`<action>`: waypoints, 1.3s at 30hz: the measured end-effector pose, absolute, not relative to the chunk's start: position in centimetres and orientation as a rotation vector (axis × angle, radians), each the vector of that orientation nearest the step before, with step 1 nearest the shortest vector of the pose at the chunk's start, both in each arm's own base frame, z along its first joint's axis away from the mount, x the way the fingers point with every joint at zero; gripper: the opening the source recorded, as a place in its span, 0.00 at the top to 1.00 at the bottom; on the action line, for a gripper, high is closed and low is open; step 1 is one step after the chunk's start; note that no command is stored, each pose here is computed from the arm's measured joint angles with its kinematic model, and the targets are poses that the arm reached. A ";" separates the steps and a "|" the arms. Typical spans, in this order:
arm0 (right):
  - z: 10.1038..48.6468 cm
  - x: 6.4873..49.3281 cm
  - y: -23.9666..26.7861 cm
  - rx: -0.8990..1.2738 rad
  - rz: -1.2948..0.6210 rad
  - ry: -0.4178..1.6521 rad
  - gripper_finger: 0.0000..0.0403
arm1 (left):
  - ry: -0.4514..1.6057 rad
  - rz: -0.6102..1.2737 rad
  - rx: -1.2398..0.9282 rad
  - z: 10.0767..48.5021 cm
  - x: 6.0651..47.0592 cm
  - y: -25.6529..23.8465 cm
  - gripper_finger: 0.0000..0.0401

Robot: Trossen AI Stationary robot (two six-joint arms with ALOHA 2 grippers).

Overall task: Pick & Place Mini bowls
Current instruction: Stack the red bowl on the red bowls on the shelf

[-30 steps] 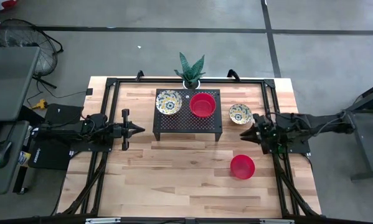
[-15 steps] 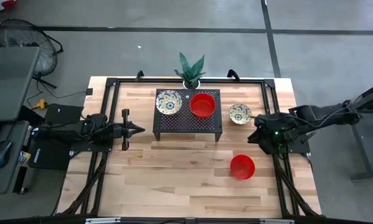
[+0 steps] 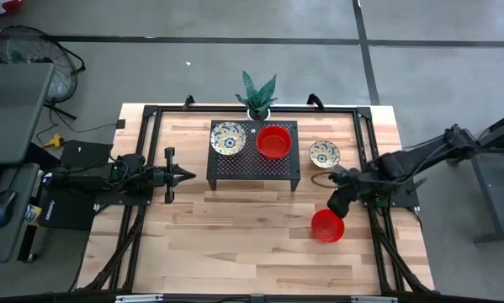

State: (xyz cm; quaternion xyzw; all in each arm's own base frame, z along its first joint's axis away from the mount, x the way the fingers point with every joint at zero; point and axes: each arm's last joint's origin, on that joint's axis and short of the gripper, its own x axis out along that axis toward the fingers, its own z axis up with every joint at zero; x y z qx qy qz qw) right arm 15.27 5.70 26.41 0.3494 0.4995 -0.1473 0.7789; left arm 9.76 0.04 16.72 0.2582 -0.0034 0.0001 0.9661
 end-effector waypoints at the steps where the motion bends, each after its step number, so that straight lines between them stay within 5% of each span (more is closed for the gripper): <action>1: 26.2 15.5 6.0 0.768 -0.341 1.091 0.82 | -0.007 0.000 0.522 16.7 9.8 0.0 1.00; 15: 22.3 17.1 9.6 0.820 -0.583 1.285 0.81 | -0.007 0.000 0.522 16.7 9.8 0.0 1.00; 28: 20.9 16.7 10.0 0.851 -0.792 1.386 0.61 | -0.007 0.000 0.522 16.7 9.8 0.0 1.00; 39: 19.4 17.4 10.5 0.858 -0.884 1.460 0.59 | -0.007 0.000 0.522 16.7 9.8 0.0 1.00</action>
